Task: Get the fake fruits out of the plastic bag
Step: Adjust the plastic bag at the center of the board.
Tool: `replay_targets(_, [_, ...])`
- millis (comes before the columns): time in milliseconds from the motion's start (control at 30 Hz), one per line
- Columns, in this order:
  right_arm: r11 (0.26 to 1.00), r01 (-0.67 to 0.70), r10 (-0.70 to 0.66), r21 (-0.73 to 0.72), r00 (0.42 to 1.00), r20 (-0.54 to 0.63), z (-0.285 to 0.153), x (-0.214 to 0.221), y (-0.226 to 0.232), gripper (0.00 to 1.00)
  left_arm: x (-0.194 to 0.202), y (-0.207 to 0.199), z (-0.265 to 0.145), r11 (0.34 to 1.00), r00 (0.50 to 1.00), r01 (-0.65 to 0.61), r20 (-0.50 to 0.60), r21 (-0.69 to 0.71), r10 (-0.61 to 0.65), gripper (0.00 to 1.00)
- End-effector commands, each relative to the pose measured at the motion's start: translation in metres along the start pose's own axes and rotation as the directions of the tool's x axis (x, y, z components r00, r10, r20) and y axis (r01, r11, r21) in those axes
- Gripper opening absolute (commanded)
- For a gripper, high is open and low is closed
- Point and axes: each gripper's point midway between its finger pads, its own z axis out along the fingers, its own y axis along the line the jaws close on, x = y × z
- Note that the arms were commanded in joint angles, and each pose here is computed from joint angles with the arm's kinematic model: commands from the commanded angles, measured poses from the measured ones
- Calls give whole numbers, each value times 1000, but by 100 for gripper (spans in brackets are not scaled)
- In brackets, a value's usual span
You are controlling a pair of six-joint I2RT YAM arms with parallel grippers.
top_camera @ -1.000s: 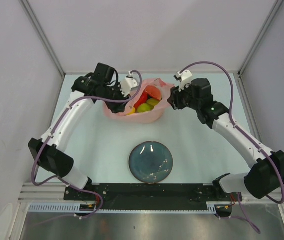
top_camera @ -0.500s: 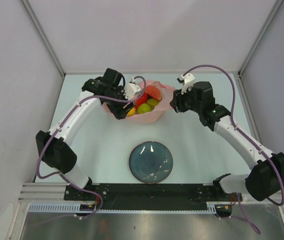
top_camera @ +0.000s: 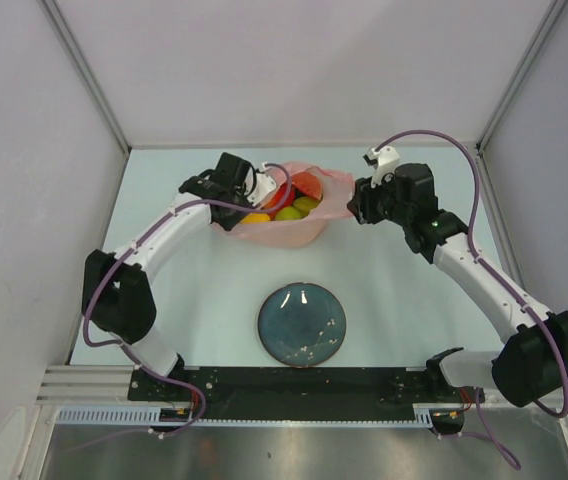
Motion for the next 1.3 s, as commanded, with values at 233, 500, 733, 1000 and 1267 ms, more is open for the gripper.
replay_targets(233, [999,41,-43,19,990,131,8,-54,-2,0,-100,77,-71,980,910,200,367,16,-192,0])
replay_targets(500, [988,152,-157,40,937,312,91,-172,1,0,-123,219,-126,889,710,456,584,43,-393,0])
replay_targets(733, [980,175,-200,98,867,456,166,-258,-1,0,-141,207,-157,942,649,296,691,158,-320,0])
replay_targets(1000, [995,94,-82,-41,969,231,125,-195,21,0,-118,85,-136,948,748,174,590,268,-304,53])
replay_targets(1267, [988,85,-81,-132,996,37,62,-64,59,0,-107,21,-128,929,788,115,537,353,-301,46])
